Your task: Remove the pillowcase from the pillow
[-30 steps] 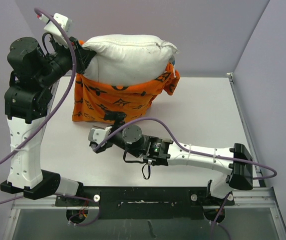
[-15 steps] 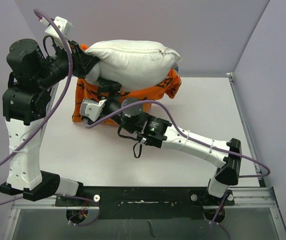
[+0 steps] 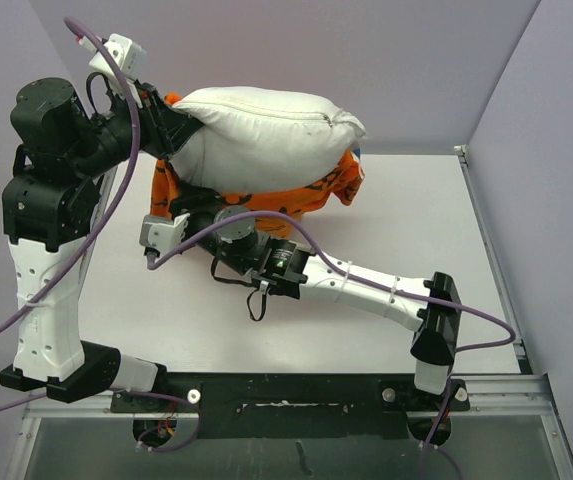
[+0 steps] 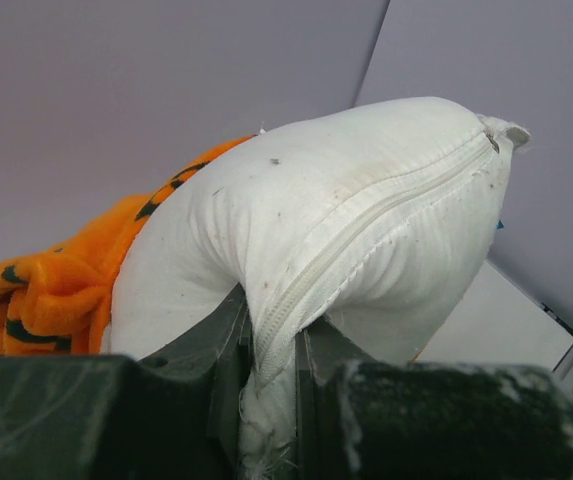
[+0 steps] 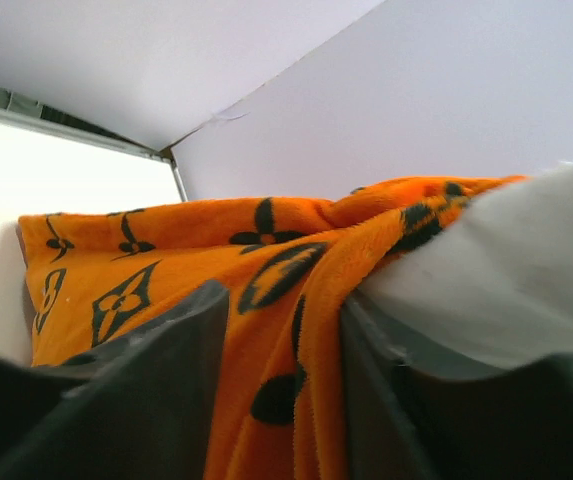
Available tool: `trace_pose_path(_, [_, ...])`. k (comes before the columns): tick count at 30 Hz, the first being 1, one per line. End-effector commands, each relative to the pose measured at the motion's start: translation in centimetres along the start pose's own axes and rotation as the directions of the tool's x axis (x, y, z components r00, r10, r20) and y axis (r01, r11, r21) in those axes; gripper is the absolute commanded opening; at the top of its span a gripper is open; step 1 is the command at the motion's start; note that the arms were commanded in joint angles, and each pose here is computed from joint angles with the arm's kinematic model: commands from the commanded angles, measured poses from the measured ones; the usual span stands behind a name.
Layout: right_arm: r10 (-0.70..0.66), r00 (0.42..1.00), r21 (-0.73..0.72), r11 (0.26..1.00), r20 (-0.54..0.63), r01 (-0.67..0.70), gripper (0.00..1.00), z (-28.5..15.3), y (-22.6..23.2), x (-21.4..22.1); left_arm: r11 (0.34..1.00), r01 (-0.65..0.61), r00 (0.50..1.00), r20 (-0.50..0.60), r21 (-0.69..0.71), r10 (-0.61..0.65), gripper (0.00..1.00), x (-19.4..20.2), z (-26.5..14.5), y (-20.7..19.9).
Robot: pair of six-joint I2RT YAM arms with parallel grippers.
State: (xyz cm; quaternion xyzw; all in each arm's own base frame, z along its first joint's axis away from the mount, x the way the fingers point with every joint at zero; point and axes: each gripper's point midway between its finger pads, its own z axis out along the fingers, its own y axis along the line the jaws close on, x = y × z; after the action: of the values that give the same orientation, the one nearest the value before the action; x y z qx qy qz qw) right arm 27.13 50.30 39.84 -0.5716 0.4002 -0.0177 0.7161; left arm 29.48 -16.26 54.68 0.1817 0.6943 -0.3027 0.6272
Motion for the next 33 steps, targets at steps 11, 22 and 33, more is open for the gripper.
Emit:
trace_pose_path(11, [0.104, 0.950, -0.312, 0.929, -0.295, -0.198, 0.01, -1.1, 16.4, 10.7, 0.980, -0.182, 0.908, 0.397, 0.083, 0.135, 0.00, -12.4, -5.3, -5.8])
trace_pose_path(22, [0.291, 0.748, -0.380, 0.719, -0.596, -0.582, 0.10, -6.4, 33.7, 17.9, 0.953, -0.293, 0.736, 0.619, -0.076, 0.275, 0.00, -18.3, -11.8, -7.5])
trace_pose_path(33, [0.700, 0.651, -0.108, 0.652, -0.293, -0.751, 0.70, -4.8, 14.1, 10.8, 0.947, -0.308, 0.765, 0.569, -0.085, 0.300, 0.00, -16.5, -10.9, -6.7])
